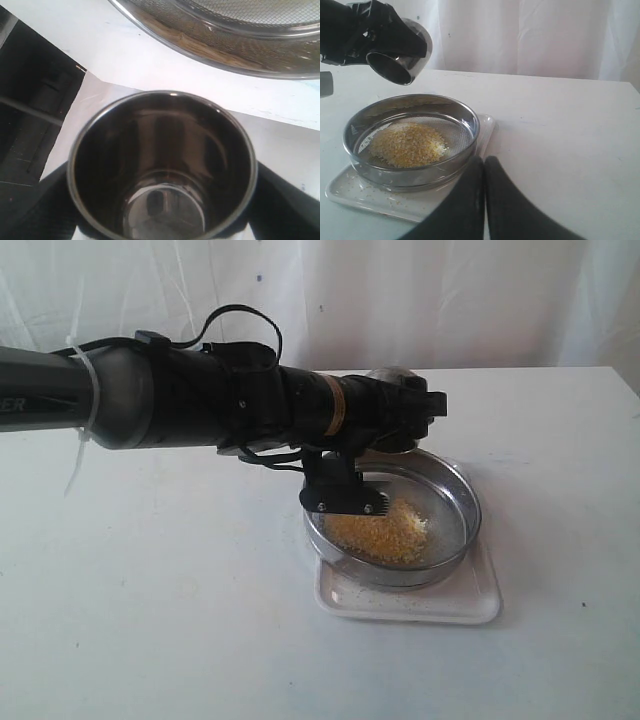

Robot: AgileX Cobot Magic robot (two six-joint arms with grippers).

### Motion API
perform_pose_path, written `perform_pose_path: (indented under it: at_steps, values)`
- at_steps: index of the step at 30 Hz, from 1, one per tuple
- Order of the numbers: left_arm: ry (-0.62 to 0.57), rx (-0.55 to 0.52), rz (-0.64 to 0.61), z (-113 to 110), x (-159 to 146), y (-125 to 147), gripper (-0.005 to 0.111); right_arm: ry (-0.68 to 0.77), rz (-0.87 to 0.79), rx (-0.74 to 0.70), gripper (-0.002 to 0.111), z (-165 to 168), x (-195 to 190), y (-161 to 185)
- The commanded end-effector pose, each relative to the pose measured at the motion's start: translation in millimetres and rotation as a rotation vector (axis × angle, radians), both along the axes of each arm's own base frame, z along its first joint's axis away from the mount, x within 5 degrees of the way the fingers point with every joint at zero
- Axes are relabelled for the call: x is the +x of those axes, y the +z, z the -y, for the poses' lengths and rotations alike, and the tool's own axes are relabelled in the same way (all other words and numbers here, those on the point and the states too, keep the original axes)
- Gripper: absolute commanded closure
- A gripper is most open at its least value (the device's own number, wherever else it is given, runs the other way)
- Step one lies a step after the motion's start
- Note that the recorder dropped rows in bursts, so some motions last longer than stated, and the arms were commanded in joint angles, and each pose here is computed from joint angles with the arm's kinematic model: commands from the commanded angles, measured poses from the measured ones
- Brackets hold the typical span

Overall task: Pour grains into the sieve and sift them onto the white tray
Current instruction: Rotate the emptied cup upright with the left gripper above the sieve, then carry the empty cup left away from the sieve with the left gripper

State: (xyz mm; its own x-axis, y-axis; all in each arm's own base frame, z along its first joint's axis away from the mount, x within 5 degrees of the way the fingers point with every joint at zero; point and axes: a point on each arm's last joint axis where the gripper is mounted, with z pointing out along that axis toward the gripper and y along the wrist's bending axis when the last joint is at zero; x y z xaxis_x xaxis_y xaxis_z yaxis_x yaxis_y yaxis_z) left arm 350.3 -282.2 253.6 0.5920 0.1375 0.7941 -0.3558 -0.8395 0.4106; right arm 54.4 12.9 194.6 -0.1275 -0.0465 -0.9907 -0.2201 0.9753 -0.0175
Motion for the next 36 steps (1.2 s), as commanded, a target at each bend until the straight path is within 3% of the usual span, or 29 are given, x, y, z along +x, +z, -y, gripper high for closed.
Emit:
perform_pose_path:
  at_steps: [1, 2, 5, 9, 15, 22, 30, 36]
  values:
    - [0.021, -0.066, -0.025, 0, -2, 6, 0.107, 0.003, 0.014, 0.004, 0.108, 0, 0, 0]
    - [0.044, -0.116, -0.059, 0, -3, 6, 0.107, 0.003, 0.014, 0.004, 0.108, 0, 0, 0]
    - [0.172, -0.558, -0.302, 5, -8, 20, 0.107, 0.003, 0.014, 0.004, 0.108, 0, 0, 0]
    - [0.204, -0.825, -0.431, 4, -21, 41, 0.107, 0.003, 0.014, 0.004, 0.108, 0, 0, 0]
    - [0.422, -1.233, -0.740, -21, -45, 57, 0.107, 0.003, 0.014, 0.004, 0.108, 0, 0, 0]
    - [0.709, -1.626, -0.988, -75, -69, 56, 0.107, 0.003, 0.014, 0.004, 0.108, 0, 0, 0]
    - [1.041, -1.965, -1.086, -141, -85, 21, 0.107, 0.003, 0.014, 0.004, 0.108, 0, 0, 0]
    - [1.228, -2.140, -1.085, -173, -93, -14, 0.107, 0.003, 0.014, 0.004, 0.108, 0, 0, 0]
